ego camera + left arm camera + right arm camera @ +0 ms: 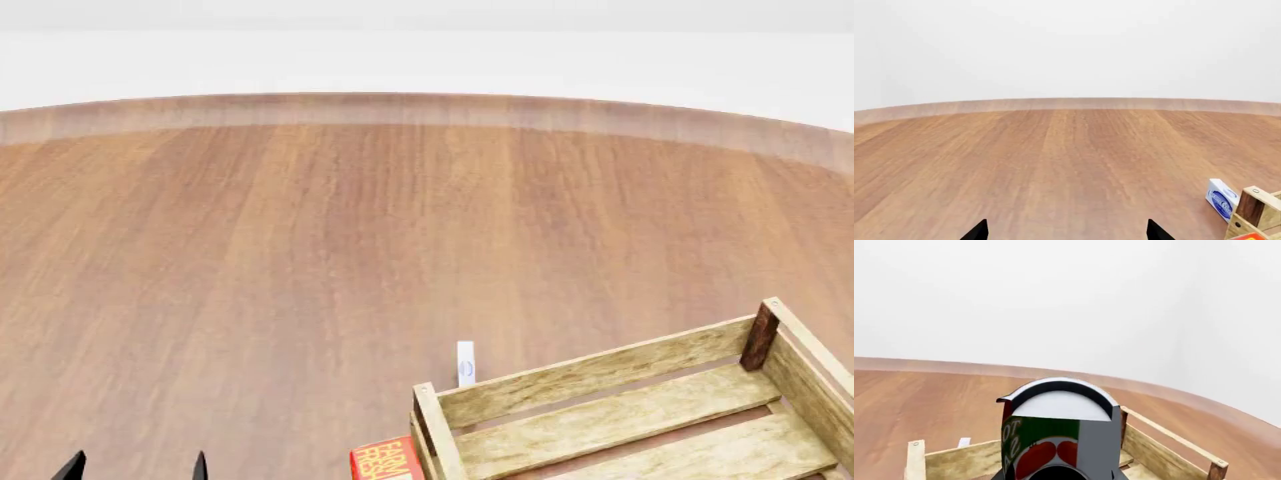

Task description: Pick up the tomato sauce, and put it in the wooden tray.

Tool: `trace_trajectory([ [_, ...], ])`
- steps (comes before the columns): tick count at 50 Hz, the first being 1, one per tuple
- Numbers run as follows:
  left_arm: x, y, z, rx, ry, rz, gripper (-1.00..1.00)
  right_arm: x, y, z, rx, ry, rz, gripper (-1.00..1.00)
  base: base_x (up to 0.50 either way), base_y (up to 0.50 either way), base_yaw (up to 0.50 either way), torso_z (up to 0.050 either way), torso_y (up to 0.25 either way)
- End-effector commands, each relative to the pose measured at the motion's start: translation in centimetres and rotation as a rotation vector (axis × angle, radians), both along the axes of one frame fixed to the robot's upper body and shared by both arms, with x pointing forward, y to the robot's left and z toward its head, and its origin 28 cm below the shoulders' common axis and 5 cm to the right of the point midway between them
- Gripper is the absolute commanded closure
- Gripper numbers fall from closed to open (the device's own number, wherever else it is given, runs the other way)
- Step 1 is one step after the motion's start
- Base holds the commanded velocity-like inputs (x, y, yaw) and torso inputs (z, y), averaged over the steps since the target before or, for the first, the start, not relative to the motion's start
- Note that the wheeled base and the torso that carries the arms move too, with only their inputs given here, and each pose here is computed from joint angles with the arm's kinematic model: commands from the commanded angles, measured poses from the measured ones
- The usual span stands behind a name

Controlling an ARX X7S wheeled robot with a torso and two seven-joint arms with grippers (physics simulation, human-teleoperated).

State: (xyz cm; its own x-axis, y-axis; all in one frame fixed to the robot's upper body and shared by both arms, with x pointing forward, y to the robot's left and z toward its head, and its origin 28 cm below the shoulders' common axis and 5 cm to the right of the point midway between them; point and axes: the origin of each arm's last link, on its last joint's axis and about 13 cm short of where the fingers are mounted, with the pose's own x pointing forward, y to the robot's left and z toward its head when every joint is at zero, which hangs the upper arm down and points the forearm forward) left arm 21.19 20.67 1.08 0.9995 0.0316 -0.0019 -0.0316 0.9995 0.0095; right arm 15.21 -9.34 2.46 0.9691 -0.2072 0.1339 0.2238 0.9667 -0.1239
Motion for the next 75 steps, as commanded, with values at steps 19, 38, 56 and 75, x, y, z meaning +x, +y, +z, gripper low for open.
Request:
trace_trajectory([
  [19,0.0,0.0,-0.1,-0.002,0.001,0.001,-1.0,5.7,-1.6,2.5,-0.006,0.075,-0.052,1.0,0.0,0.0,0.0,0.0,0.0],
  [38,0.1,0.0,-0.1,-0.001,0.001,-0.001,-1.0,11.2,-3.5,2.8,0.029,0.178,-0.121,1.0,0.0,0.0,0.0,0.0,0.001],
  [56,0.1,0.0,0.0,-0.002,0.0,-0.003,-1.0,15.6,-4.0,2.0,0.054,0.265,-0.115,1.0,0.0,0.0,0.0,0.0,0.0],
  [75,0.0,0.0,0.0,-0.003,0.001,-0.004,-1.0,17.7,-5.0,-0.4,0.08,0.338,-0.138,1.0,0.0,0.0,0.0,0.0,0.001],
])
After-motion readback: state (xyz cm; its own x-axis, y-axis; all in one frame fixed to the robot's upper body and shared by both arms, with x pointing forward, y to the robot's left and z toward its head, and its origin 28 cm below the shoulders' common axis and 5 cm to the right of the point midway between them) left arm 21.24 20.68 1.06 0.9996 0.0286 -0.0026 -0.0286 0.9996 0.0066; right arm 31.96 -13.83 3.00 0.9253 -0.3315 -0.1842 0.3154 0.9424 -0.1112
